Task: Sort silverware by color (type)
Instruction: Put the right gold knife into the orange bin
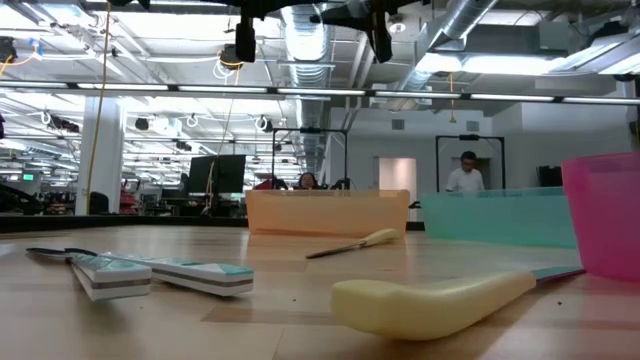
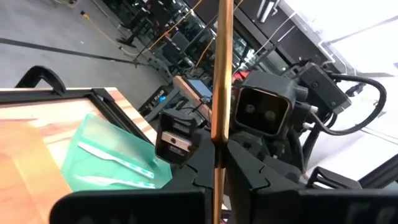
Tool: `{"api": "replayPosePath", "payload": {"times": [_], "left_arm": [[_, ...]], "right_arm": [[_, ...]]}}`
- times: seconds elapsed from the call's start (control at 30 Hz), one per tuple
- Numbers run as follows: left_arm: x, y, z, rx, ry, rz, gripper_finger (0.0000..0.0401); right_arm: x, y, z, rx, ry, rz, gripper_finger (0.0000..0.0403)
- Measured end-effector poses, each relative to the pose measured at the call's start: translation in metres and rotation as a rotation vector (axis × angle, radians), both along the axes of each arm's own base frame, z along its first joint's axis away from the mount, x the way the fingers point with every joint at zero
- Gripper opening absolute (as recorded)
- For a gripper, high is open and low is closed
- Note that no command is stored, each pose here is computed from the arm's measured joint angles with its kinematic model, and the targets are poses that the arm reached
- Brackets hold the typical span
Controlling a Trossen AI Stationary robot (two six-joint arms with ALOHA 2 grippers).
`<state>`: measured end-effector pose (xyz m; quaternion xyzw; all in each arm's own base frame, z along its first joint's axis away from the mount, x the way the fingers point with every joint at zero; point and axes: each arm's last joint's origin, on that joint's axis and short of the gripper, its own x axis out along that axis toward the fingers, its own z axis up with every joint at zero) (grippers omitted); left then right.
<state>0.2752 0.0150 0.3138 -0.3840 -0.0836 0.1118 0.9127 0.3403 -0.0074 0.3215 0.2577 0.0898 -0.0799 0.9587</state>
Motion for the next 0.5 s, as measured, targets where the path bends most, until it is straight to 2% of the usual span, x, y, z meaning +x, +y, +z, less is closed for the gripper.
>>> {"api": "replayPosePath", "payload": {"times": [0.1, 0.17, 0.37, 0.5], "left_arm": [[0.0000, 0.0004, -0.0002, 0.000, 0.002, 0.006, 0.0000], [-0.0002, 0.0003, -0.0001, 0.006, 0.004, 0.009, 0.0000], [-0.0001, -0.0003, -0.0008, 0.024, 0.016, -0.006, 0.0008], [-0.0003, 0.0003, -0.0032, 0.014, 0.040, 0.016, 0.0050]], "right_arm": [[-0.0001, -0.0001, 0.0003, -0.014, 0.000, 0.004, 0.0046], [-0.0002, -0.0012, 0.0005, -0.013, 0.000, 0.011, 0.0018], [-0.0004, -0.0015, 0.0002, 0.023, 0.000, 0.006, 0.0013], [-0.0023, -0.0072, 0.0010, 0.043, 0.001, -0.020, 0.0008]]}}
